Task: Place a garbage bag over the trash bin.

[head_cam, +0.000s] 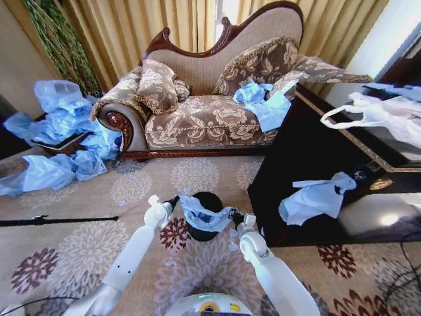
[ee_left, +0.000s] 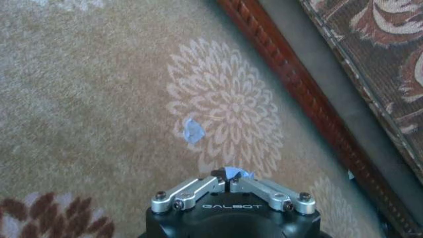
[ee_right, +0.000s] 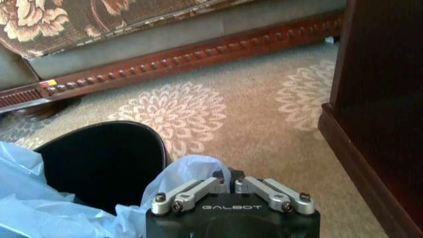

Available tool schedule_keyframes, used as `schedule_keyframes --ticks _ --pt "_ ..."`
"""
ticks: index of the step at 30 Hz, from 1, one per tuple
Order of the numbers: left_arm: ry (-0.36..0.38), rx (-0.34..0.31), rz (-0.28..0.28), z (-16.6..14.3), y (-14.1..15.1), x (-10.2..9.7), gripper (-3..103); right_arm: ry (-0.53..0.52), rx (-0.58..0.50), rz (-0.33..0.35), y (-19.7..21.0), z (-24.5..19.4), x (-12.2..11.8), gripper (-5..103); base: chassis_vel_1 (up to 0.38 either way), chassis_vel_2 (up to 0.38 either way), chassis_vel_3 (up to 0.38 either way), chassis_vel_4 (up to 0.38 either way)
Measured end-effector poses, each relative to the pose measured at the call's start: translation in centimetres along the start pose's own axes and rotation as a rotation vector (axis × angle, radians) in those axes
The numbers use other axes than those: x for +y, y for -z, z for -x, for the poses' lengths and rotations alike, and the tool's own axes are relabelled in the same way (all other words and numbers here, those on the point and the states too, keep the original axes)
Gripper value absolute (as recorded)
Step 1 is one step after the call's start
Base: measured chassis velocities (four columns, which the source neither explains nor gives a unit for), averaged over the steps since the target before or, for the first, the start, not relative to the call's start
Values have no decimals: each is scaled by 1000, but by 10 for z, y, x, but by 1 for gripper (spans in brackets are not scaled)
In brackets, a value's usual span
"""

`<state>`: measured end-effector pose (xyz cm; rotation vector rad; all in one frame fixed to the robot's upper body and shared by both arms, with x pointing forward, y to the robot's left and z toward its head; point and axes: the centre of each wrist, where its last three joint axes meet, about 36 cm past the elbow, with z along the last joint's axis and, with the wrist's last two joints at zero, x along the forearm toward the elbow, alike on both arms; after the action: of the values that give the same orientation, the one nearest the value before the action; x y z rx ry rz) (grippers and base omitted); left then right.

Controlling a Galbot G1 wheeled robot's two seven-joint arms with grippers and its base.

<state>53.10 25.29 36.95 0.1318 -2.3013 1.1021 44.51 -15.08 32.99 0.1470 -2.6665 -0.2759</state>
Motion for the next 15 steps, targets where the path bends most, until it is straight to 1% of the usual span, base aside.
schedule_keyframes --ticks 5,7,9,10,12,13,14,15 --pt "-11 -8 -7 1 5 -7 0 15 -14 -4 3 5 -4 0 0 0 0 0" --pt "-29 -6 -13 -4 8 -15 0 29 -24 -9 6 6 -9 0 0 0 0 0" --pt "-40 -1 1 -8 9 -20 0 57 -36 -25 9 4 -15 0 0 0 0 0" --pt "-40 -1 1 -8 9 -20 0 57 -36 -25 9 4 -15 0 0 0 0 0" --pt "-39 10 31 -9 9 -17 0 83 -45 -51 10 1 -21 0 0 0 0 0" --pt "-14 36 57 -5 9 -5 0 139 -24 -77 6 0 -34 0 0 0 0 0" --pt "6 49 54 -2 9 -1 0 147 -8 -79 3 3 -39 0 0 0 0 0" --pt "6 49 54 -2 9 -1 0 147 -8 -79 3 3 -39 0 0 0 0 0"
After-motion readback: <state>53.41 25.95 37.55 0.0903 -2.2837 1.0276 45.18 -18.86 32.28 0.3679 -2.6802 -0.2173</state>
